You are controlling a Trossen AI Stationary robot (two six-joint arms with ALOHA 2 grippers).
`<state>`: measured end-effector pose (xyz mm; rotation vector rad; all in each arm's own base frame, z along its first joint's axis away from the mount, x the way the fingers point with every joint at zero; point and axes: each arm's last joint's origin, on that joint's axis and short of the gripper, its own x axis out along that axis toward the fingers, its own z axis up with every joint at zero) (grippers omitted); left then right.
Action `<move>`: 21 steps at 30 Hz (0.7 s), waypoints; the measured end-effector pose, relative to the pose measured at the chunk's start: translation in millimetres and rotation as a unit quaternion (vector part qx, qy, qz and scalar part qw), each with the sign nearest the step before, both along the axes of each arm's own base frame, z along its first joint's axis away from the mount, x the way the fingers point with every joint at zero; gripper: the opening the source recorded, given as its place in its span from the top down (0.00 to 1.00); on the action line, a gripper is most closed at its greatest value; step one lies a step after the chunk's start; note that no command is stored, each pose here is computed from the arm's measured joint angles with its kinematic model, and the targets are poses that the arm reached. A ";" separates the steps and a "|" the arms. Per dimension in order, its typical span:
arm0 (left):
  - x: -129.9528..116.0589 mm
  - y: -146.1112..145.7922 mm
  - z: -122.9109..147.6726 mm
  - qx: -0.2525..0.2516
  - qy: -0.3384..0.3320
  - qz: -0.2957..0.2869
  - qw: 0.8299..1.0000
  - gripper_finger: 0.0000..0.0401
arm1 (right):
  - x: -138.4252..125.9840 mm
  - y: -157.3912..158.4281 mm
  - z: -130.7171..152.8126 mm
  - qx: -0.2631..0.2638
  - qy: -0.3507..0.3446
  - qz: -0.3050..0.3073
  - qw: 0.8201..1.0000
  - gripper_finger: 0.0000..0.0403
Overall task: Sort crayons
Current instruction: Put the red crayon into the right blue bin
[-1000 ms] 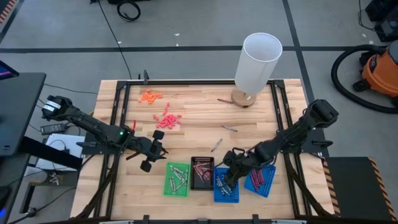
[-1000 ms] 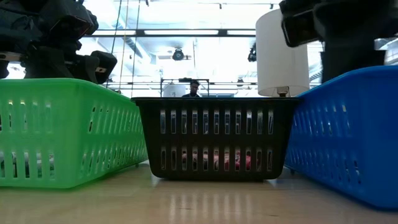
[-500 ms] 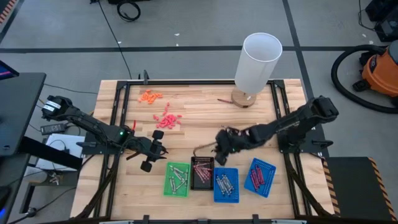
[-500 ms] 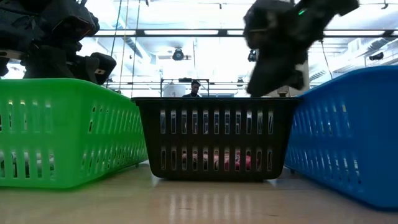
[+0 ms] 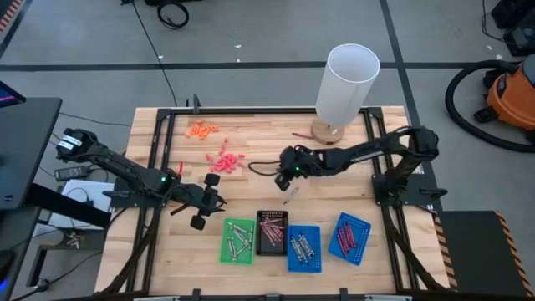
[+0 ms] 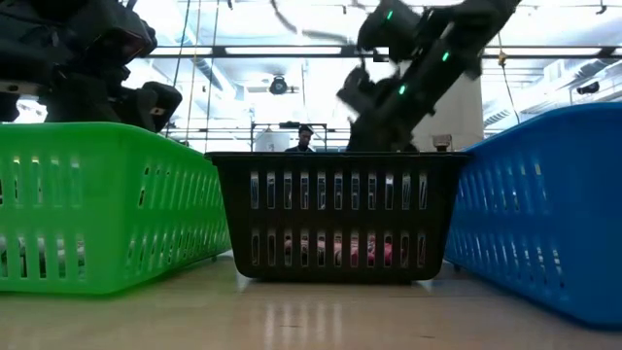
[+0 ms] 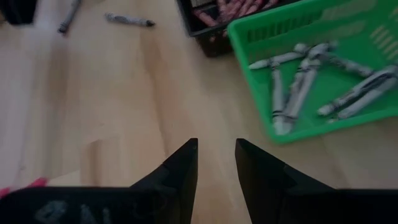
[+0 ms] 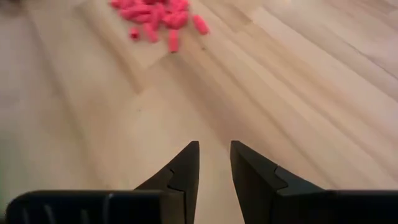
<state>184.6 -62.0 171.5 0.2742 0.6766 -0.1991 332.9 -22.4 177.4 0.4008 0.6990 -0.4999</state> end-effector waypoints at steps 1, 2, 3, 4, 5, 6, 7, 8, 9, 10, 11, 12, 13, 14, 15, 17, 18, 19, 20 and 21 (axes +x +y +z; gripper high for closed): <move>-0.1 0.5 -0.1 0.006 -0.001 0.005 1.000 0.71 | 2.7 -4.9 -5.8 -0.003 0.002 -0.005 1.000 0.76; 0.0 0.6 0.0 0.008 -0.002 0.007 1.000 0.71 | 4.6 -9.1 -10.8 -0.006 0.007 -0.007 1.000 0.76; 0.2 0.8 0.1 0.010 -0.003 0.011 1.000 0.71 | 6.3 -13.2 -17.1 -0.010 0.018 -0.014 1.000 0.76; 0.3 1.0 0.3 0.012 -0.005 0.013 1.000 0.71 | 9.7 -18.4 -20.5 -0.019 0.022 -0.028 0.999 0.77; 0.4 1.1 0.3 0.013 -0.006 0.014 1.000 0.71 | 10.3 -23.8 -23.9 -0.025 0.031 -0.043 0.998 0.77; 0.4 1.1 0.3 0.013 -0.006 0.014 1.000 0.71 | 9.8 -29.2 -26.8 -0.033 0.047 -0.061 0.997 0.78; 0.4 1.1 0.3 0.013 -0.006 0.015 1.000 0.71 | 11.9 -36.0 -27.3 -0.040 0.051 -0.077 0.995 0.78; 0.3 1.1 0.3 0.013 -0.005 0.015 1.000 0.71 | 13.8 -42.0 -27.6 -0.044 0.055 -0.089 0.994 0.78; 0.4 1.1 0.4 0.013 -0.006 0.014 1.000 0.71 | 14.8 -47.5 -27.5 -0.052 0.066 -0.094 0.992 0.78; 0.6 1.0 0.6 0.012 -0.008 0.014 1.000 0.71 | 16.6 -52.0 -27.2 -0.060 0.079 -0.095 0.991 0.78; 0.9 1.3 0.8 0.012 -0.009 0.015 1.000 0.71 | 20.3 -56.1 -27.0 -0.069 0.091 -0.098 0.989 0.78; 1.1 1.6 1.0 0.012 -0.010 0.016 1.000 0.71 | 23.4 -59.5 -26.1 -0.079 0.103 -0.098 0.987 0.78; 1.4 1.8 1.3 0.011 -0.012 0.017 1.000 0.71 | 25.6 -61.7 -25.8 -0.087 0.125 -0.096 0.984 0.78; 1.7 2.2 1.4 0.011 -0.013 0.018 1.000 0.71 | 29.6 -63.8 -24.9 -0.093 0.145 -0.097 0.980 0.79; 1.9 3.0 1.4 0.011 -0.012 0.020 1.000 0.71 | 34.5 -65.6 -23.4 -0.093 0.160 -0.097 0.978 0.79; 2.0 3.4 1.4 0.011 -0.012 0.021 1.000 0.71 | 39.1 -71.7 -21.3 -0.087 0.208 -0.098 0.969 0.79; 2.1 3.8 1.3 0.011 -0.012 0.023 1.000 0.71 | 41.7 -75.8 -20.3 -0.085 0.227 -0.100 0.965 0.79; 2.1 4.0 1.2 0.011 -0.011 0.023 1.000 0.71 | 44.5 -80.5 -18.9 -0.085 0.239 -0.104 0.962 0.79; 2.1 4.0 1.2 0.011 -0.011 0.023 1.000 0.71 | 45.8 -84.8 -17.4 -0.085 0.251 -0.109 0.958 0.79; 2.1 4.0 1.2 0.011 -0.011 0.023 1.000 0.71 | 46.3 -89.2 -15.7 -0.084 0.261 -0.112 0.955 0.79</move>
